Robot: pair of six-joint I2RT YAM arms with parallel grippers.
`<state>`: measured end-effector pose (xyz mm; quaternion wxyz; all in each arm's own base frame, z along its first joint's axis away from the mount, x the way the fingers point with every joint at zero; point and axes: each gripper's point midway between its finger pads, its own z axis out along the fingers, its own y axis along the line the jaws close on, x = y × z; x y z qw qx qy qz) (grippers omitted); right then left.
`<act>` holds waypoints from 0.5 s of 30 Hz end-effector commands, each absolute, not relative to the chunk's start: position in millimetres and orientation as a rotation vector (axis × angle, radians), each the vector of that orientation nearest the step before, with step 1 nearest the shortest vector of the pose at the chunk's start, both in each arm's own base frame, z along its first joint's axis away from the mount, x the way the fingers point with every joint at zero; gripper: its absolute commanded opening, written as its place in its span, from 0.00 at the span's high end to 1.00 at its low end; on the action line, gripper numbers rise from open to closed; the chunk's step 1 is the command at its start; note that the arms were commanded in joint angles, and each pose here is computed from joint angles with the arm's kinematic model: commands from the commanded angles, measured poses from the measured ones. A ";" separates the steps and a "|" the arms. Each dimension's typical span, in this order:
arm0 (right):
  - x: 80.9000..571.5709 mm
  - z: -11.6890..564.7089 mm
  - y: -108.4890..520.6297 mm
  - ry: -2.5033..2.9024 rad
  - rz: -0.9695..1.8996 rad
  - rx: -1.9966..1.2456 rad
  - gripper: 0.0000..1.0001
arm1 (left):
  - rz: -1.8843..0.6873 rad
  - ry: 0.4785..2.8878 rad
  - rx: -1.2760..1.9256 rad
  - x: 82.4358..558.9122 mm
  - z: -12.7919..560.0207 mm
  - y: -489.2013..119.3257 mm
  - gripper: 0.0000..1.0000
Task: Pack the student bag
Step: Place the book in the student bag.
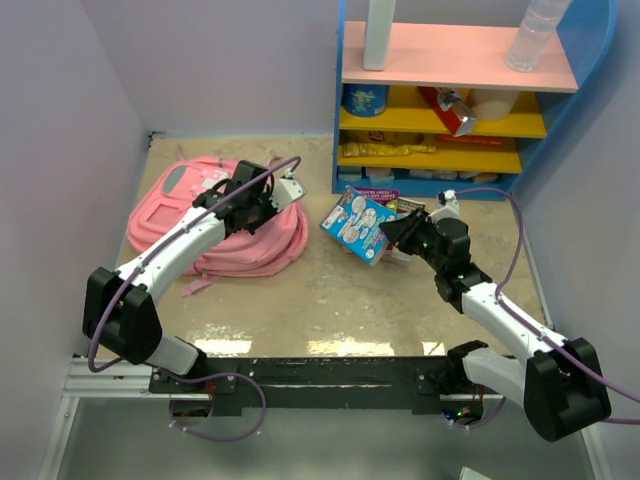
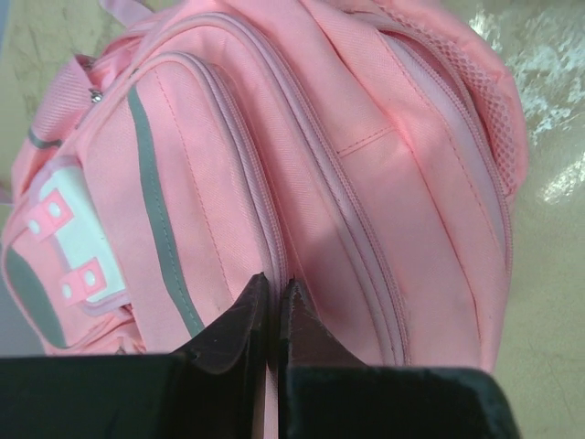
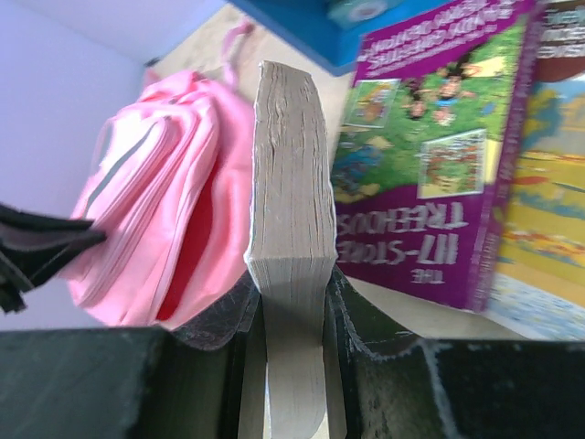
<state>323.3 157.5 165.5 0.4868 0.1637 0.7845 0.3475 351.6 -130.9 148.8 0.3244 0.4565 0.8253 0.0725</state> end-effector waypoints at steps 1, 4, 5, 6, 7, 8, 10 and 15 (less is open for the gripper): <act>323.5 262.1 186.9 1.635 1.120 0.248 1.00 | 0.112 1.963 1.122 373.3 235.1 -156.5 1.00; 321.9 270.2 191.8 1.615 1.172 0.253 1.00 | 0.072 1.923 1.111 373.1 257.0 -163.3 1.00; 321.1 272.9 193.5 1.610 1.195 0.263 1.00 | 0.062 1.917 1.109 372.5 260.5 -164.6 1.00; 320.5 277.8 194.9 1.596 1.211 0.261 1.00 | 0.063 1.913 1.103 372.7 264.2 -164.1 1.00; 320.2 279.4 196.5 1.590 1.226 0.261 1.00 | 0.033 1.903 1.112 370.6 265.0 -168.2 1.00; 319.6 281.8 200.4 1.587 1.250 0.262 1.00 | 0.030 1.901 1.113 370.5 265.6 -168.8 1.00; 320.4 282.3 205.6 1.597 1.262 0.265 1.00 | 0.021 1.902 1.113 369.3 264.4 -169.5 1.00; 328.5 252.3 237.7 1.733 1.274 0.277 1.00 | -0.007 1.883 1.107 367.4 269.1 -171.4 1.00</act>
